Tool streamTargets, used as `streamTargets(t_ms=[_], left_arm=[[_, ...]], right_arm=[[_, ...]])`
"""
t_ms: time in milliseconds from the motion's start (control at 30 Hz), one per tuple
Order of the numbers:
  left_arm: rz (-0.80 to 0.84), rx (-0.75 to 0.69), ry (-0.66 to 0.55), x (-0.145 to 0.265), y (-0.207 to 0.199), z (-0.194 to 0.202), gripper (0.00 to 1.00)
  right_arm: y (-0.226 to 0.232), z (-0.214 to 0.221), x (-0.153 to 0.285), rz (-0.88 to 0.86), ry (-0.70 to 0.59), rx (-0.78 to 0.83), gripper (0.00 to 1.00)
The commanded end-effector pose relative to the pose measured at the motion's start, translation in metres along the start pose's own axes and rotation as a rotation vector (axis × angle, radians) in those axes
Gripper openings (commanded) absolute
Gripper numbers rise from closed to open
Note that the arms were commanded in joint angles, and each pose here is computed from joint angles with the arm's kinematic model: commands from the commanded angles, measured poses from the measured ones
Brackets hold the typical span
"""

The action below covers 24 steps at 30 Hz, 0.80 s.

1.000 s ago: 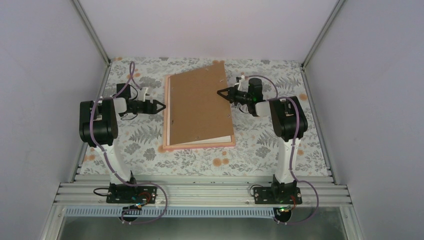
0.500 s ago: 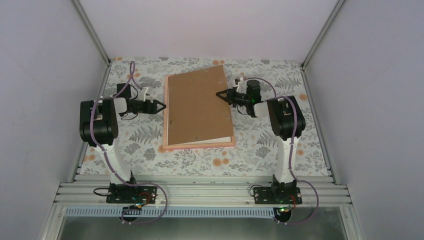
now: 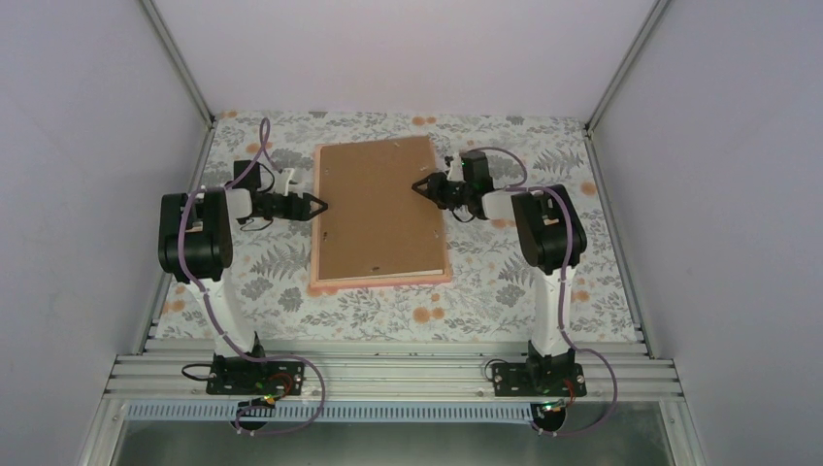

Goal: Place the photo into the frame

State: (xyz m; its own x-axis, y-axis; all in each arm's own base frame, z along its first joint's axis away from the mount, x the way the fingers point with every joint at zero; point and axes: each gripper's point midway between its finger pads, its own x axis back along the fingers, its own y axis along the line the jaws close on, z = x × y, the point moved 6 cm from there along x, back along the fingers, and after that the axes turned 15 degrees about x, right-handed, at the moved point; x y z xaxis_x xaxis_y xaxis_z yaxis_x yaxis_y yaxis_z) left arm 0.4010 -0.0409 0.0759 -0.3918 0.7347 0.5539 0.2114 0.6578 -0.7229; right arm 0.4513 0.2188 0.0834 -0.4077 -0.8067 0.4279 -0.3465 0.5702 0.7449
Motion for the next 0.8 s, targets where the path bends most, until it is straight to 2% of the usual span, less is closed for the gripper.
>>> streamTargets(t_ms=[0, 33, 100, 267, 433, 767], left_arm=[[-0.054, 0.072, 0.047, -0.007, 0.014, 0.016, 0.90], [-0.054, 0.070, 0.046, -0.007, 0.014, 0.015, 0.90], [-0.055, 0.072, 0.044, -0.007, 0.013, 0.015, 0.90], [-0.053, 0.073, 0.042, -0.007, 0.013, 0.015, 0.90], [-0.054, 0.068, 0.043, -0.007, 0.013, 0.016, 0.90], [-0.058, 0.069, 0.042, -0.006, 0.013, 0.015, 0.90]], right_arm=[[0.007, -0.005, 0.007, 0.111, 0.014, 0.078, 0.41], [0.009, -0.004, 0.008, 0.108, 0.021, 0.085, 0.37], [0.011, 0.000, 0.009, 0.099, 0.033, 0.086, 0.19], [0.017, 0.004, 0.004, 0.030, 0.084, 0.104, 0.04], [0.025, 0.000, 0.004, -0.029, 0.120, 0.116, 0.04], [0.009, 0.020, 0.015, 0.018, 0.203, 0.006, 0.04]])
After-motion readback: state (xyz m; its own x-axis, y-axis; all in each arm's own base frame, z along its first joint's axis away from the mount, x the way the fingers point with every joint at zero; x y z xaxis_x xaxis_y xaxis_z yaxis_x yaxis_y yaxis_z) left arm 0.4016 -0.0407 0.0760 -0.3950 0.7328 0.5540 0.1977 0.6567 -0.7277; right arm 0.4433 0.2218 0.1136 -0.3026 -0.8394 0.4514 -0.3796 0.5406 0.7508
